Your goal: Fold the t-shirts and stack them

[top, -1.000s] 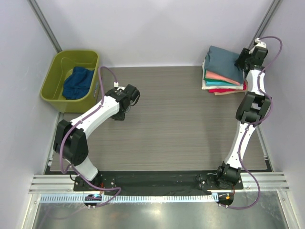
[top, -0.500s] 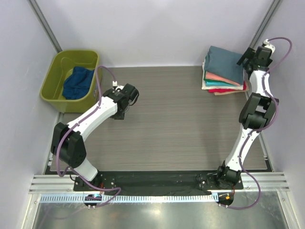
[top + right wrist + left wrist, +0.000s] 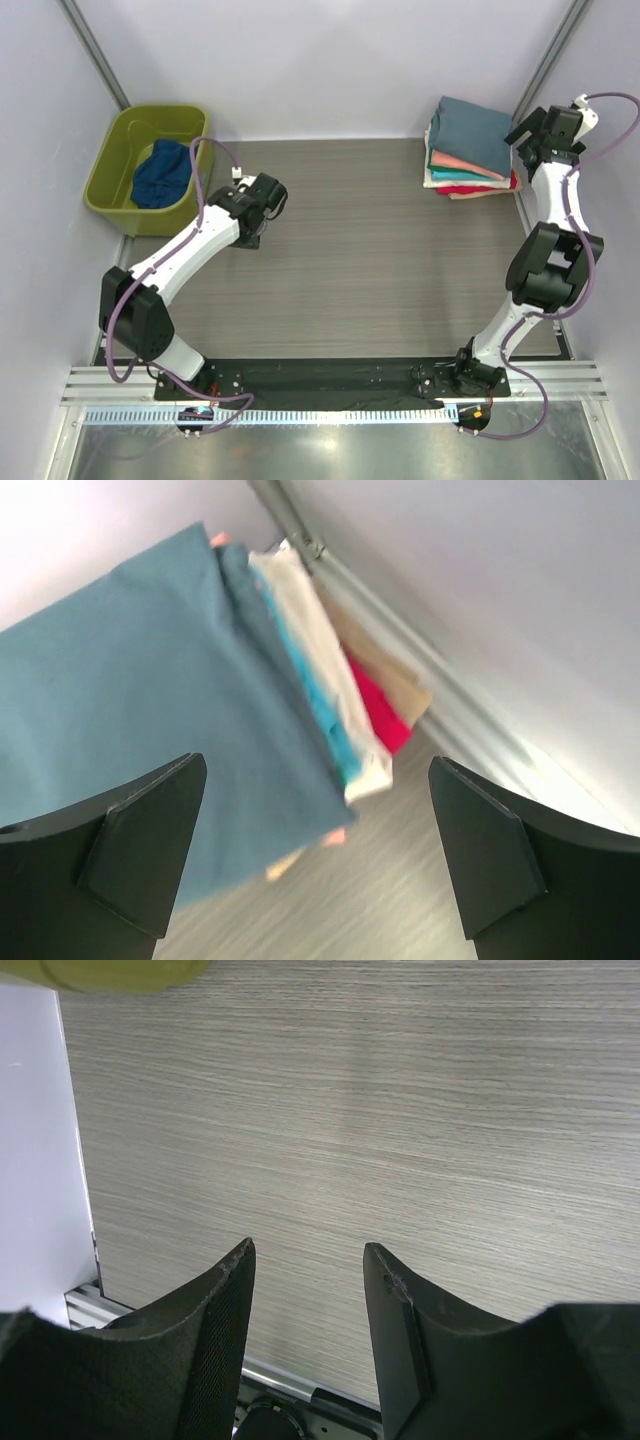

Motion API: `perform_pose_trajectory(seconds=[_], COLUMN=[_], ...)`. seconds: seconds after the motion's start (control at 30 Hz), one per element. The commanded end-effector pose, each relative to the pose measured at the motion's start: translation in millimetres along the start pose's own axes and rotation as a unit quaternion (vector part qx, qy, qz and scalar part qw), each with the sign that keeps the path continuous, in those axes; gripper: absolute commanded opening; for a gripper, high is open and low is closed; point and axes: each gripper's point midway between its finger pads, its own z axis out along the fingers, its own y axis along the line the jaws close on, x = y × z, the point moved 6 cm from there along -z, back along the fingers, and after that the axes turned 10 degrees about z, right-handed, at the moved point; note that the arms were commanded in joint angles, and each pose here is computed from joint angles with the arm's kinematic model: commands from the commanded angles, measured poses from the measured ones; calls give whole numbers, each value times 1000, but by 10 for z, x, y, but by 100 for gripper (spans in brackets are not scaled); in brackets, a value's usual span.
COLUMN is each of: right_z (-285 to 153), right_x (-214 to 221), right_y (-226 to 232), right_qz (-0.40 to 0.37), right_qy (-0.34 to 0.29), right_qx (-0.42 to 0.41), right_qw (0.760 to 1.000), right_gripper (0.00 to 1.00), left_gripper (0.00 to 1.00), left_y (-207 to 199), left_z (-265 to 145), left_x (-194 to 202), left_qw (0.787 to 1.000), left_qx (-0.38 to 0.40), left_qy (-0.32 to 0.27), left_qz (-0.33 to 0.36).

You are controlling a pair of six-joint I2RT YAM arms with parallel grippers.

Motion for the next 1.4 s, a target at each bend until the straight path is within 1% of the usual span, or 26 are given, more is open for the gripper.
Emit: perform_pose_trajectory(seconds=[0.0, 0.03, 0.07, 0.13, 0.17, 0.23, 0.27, 0.3, 0.37, 0.4, 0.43, 0.47, 0.5, 0.53, 0.6, 0.63, 0.67, 0.77, 0.87, 0.9, 1.0, 1.07, 1.2, 1.23, 1.3, 1.37], right_z=[-476, -558, -611, -869, -936, -1206, -1262, -1398, -1591, -1684, -1865, -1959, -2046, -2185, -2373, -2469, -2595, -2863, -2946, -3022, -3061, -3072, -3097, -3113, -3134, -3142], right_x=[-184, -151, 32, 100, 360, 460, 654, 850, 1143, 1299, 1527, 1759, 1904, 2202, 2382, 2502, 2761, 3142, 3398, 3470, 3600, 3616, 3558, 3553, 3535, 3565], right_y=[164, 198, 219, 339, 361, 472, 429, 550, 564, 600, 735, 669, 664, 640, 643, 644, 554, 472, 363, 369, 318, 312, 385, 398, 434, 428], right_qz=[52, 58, 61, 60, 51, 39, 32, 16, -10, -24, -43, -50, -52, -58, -58, -61, -69, -93, -113, -117, -130, -130, -119, -115, -104, -91], right_qy=[-13, -2, 29, 41, 71, 70, 87, 104, 125, 140, 169, 194, 211, 246, 262, 276, 306, 336, 350, 356, 366, 366, 350, 348, 345, 352], right_qx=[-56, -72, -88, -135, -144, -182, -179, -200, -220, -235, -279, -287, -303, -329, -366, -385, -390, -416, -413, -424, -421, -422, -436, -441, -453, -453], right_qw=[997, 996, 994, 988, 986, 980, 979, 974, 967, 962, 944, 937, 928, 910, 891, 879, 866, 840, 833, 825, 820, 819, 820, 819, 816, 814], right_gripper=[100, 100, 100, 100, 100, 100, 100, 100, 100, 100, 100, 100, 100, 100, 100, 100, 100, 100, 100, 100, 100, 100, 99, 99, 100, 100], left_gripper=[49, 49, 49, 49, 49, 50, 50, 50, 54, 59, 62, 67, 78, 85, 99, 100, 100, 100, 100, 100, 100, 100, 100, 100, 100, 100], left_y=[77, 77, 86, 102, 109, 120, 132, 148, 195, 222, 275, 298, 323, 374, 437, 462, 482, 596, 733, 777, 857, 918, 905, 924, 886, 977], left_z=[-131, -138, -146, -167, -172, -196, -207, -228, -296, -315, -384, -399, -424, -491, -571, -609, -634, -766, -824, -851, -870, -894, -961, -1006, -1063, -1128], left_x=[-56, -52, -55, -59, -66, -67, -70, -71, -81, -80, -93, -86, -83, -81, -77, -70, -84, -60, -13, 6, 16, 48, 127, 152, 173, 219], left_qw=[999, 999, 999, 999, 999, 998, 998, 998, 996, 996, 994, 993, 992, 989, 984, 982, 978, 964, 954, 950, 940, 926, 903, 893, 889, 879], left_qx=[5, 6, 7, 7, 6, 8, 8, 10, 13, 11, 14, 12, 11, 16, 22, 25, 28, 39, 15, 10, -9, -15, 33, 46, 78, 72], left_qy=[-31, -32, -34, -39, -41, -45, -47, -52, -68, -74, -91, -98, -105, -123, -146, -156, -170, -217, -240, -248, -269, -295, -346, -366, -383, -394], left_qz=[-23, -23, -26, -28, -29, -31, -35, -38, -47, -52, -65, -69, -73, -86, -99, -104, -115, -149, -182, -191, -210, -234, -254, -259, -239, -258])
